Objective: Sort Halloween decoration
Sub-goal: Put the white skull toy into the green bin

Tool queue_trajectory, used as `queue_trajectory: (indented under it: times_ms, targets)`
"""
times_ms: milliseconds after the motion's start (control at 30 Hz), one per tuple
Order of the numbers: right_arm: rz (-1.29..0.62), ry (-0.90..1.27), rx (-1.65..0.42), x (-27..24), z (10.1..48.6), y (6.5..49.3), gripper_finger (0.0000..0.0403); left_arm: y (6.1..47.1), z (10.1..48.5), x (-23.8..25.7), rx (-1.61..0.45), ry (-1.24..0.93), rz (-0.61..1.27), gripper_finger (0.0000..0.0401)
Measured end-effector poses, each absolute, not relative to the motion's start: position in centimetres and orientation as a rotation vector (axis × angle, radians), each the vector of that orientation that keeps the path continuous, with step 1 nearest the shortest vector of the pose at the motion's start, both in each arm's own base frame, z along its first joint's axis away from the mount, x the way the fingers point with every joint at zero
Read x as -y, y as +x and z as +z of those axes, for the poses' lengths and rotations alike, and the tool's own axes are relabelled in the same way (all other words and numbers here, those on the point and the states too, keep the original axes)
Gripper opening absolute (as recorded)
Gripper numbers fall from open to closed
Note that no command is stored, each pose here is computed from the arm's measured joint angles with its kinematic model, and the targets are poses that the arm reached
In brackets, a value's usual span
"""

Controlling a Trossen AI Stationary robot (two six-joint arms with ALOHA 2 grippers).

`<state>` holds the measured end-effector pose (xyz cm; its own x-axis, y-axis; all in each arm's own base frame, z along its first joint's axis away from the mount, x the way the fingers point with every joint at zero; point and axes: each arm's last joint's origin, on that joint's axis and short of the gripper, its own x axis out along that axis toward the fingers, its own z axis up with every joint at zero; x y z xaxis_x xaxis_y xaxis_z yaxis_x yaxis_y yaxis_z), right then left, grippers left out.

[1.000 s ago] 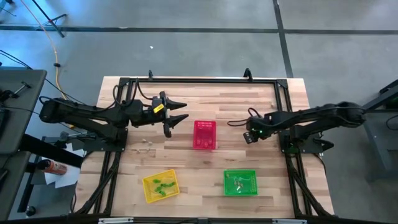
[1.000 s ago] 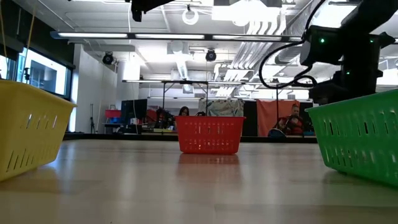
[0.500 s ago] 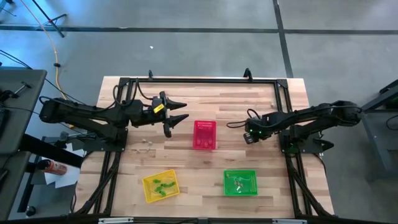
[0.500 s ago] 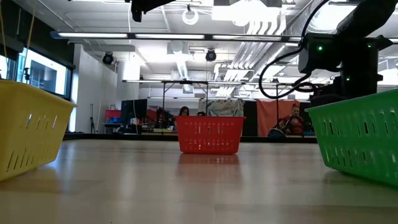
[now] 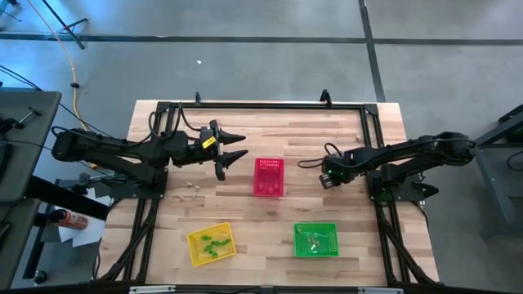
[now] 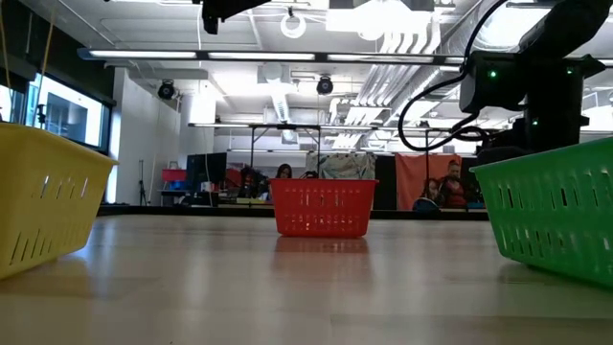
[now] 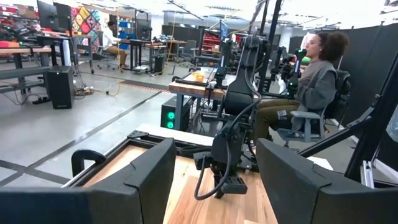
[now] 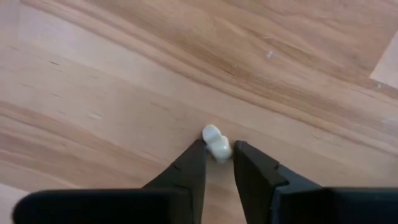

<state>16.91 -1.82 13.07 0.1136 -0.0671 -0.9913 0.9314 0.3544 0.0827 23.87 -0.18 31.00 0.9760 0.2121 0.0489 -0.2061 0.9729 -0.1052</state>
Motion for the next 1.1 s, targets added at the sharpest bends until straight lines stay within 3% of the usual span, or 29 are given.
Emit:
queue_trajectory:
  times_ms: [300, 667, 867, 1100]
  targets:
    - [-0.908, 0.905, -1.22, 1.9, 13.1, 16.9, 0.002, 23.9, 31.0, 0.2, 0.06, -0.1, 0.211, 0.0211]
    - [-0.793, 0.823, -1.119, 2.0, 15.6, 17.4, 0.0014, 23.9, 30.6, 0.2, 0.018, -0.094, 0.212, 0.0211]
    - [-0.653, 0.742, -0.972, 2.1, 18.4, 18.0, 0.0013, 23.9, 30.6, 0.2, 0.017, -0.094, 0.212, 0.0211]
    - [-0.397, 0.65, -0.548, 2.2, 23.5, 19.8, 0.0012, 23.9, 30.6, 0.2, 0.017, -0.095, 0.212, 0.0211]
